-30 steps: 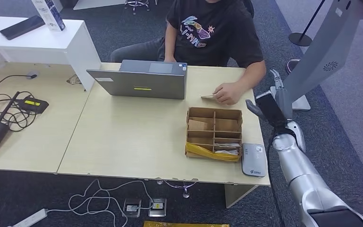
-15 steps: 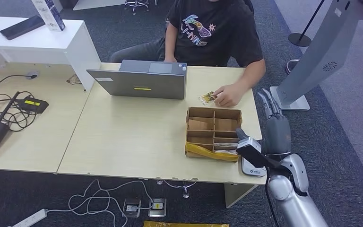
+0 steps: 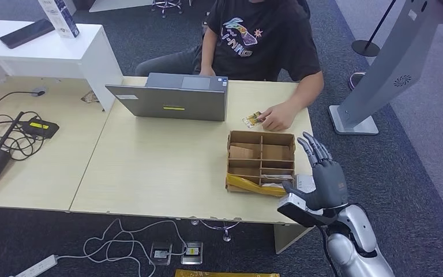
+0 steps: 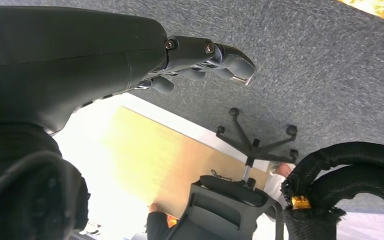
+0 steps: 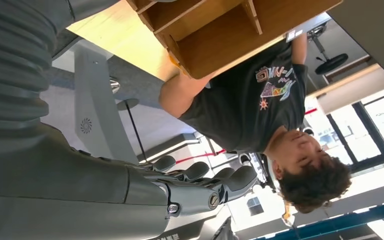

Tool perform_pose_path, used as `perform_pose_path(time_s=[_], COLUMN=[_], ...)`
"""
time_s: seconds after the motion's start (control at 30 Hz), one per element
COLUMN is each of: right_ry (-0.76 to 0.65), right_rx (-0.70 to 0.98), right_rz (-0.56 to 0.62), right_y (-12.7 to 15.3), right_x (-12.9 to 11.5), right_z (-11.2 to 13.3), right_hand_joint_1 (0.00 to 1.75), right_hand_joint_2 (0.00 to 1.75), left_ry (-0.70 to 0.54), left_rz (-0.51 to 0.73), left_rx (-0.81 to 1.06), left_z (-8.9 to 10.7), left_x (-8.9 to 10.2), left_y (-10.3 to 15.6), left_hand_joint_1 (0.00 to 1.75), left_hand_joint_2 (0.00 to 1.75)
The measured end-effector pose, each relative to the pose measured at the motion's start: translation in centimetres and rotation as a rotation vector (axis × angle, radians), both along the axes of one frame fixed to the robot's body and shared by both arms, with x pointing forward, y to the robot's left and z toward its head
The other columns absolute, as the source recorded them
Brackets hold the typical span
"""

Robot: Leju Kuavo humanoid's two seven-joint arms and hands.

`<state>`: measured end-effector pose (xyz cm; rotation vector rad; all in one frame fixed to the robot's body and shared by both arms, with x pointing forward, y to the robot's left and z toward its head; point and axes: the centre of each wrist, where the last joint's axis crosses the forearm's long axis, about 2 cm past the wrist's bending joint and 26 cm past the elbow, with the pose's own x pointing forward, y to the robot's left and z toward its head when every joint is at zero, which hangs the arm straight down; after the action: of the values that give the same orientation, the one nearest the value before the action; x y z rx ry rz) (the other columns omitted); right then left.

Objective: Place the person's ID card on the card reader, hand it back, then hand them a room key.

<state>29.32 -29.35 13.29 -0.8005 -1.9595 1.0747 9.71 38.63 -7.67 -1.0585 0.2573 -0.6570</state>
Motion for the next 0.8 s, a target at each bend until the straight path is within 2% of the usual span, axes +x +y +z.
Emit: perform_pose_path(time_s=[0.4, 0.63, 0.8], right_ry=[0.148, 0.171, 0.218], right_rx=[-0.121, -0.134, -0.181], right_rz=[0.041, 0.038, 0.033], right_y=[-0.1, -0.3, -0.8], right_x=[-0.2, -0.1, 0.1], right_z=[-2.7, -3.3, -4.9], right_hand_joint_1=[0.0, 0.0, 0.0], right_hand_joint_2=[1.75, 1.75, 1.75], left_ry=[0.001, 0.002, 0.003], left_rz=[-0.004, -0.007, -0.01], left_rx=[0.0, 0.001, 0.002], left_z=[0.0, 0.0, 0.0], left_x=[0.0, 0.0, 0.0], left_y=[0.0, -0.1, -0.1], left_hand_joint_1=[0.0, 0.0, 0.0], left_hand_joint_2=[0.0, 0.0, 0.0])
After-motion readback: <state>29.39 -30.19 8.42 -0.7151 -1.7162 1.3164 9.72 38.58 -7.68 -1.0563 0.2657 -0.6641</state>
